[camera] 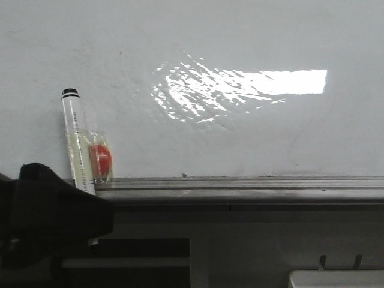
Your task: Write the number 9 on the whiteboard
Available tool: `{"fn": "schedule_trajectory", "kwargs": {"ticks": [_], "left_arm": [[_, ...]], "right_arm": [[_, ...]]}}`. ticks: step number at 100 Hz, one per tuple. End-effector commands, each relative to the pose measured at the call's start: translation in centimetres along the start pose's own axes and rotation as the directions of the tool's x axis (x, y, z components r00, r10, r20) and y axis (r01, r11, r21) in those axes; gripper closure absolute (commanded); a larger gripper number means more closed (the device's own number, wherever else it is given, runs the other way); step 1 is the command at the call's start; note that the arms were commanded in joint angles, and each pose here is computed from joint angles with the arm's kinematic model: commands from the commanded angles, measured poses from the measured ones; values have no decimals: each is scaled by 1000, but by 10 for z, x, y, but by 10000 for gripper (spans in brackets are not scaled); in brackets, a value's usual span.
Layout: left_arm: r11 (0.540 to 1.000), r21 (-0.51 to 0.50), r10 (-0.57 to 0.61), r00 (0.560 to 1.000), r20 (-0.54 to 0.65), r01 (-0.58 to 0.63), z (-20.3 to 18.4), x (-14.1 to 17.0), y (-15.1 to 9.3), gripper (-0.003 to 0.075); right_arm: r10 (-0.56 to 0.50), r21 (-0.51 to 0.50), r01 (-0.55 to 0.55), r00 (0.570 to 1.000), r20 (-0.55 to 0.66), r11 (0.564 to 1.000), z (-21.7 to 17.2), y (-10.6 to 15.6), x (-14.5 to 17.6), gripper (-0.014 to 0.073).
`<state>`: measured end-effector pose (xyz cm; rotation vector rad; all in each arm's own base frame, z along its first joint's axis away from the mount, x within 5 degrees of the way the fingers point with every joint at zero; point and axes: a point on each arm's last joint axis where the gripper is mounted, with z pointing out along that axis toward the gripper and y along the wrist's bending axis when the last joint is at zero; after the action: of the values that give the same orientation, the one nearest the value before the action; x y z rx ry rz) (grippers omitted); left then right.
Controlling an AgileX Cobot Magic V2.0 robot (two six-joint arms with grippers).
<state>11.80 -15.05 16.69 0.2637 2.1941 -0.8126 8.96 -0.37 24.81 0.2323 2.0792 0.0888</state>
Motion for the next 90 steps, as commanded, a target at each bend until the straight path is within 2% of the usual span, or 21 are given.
{"fn": "schedule_trajectory", "kwargs": {"ticks": [1, 14, 21, 26, 40, 57, 70, 80, 90], "left_arm": [[999, 47, -12, 996, 89, 8, 2, -11, -9, 290], [999, 52, -9, 992, 126, 2, 6, -13, -8, 304], [998, 58, -9, 989, 146, 0, 7, -15, -9, 353], [998, 56, -8, 990, 144, 0, 7, -14, -9, 426], [998, 56, -8, 989, 144, 0, 7, -14, -9, 736], [998, 60, 0, 990, 141, -9, 7, -14, -9, 740], [988, 118, 81, 985, 149, -99, 2, -15, -16, 741], [979, 151, 111, 981, 159, -136, -6, -18, -20, 741], [971, 177, 131, 977, 169, -160, -17, -22, -24, 741]], "right_arm": [[-7, -6, 7, 996, 88, 1000, -2, 2, -14, 664], [-7, -6, 7, 996, 88, 1000, -2, 2, -14, 664], [-7, -6, 7, 996, 88, 1000, -2, 2, -14, 664], [-7, -5, 7, 996, 86, 1000, -2, 2, -14, 664], [-7, -5, 7, 996, 86, 1000, -2, 2, -14, 664], [-4, -8, 5, 997, 77, 1000, -2, 2, -13, 664], [-25, -78, 28, 999, 40, 997, -2, 9, -9, 664], [-132, -180, 141, 989, 59, 974, -5, 21, -11, 664], [-264, -304, 273, 962, 72, 912, -8, 37, -14, 664]]}}
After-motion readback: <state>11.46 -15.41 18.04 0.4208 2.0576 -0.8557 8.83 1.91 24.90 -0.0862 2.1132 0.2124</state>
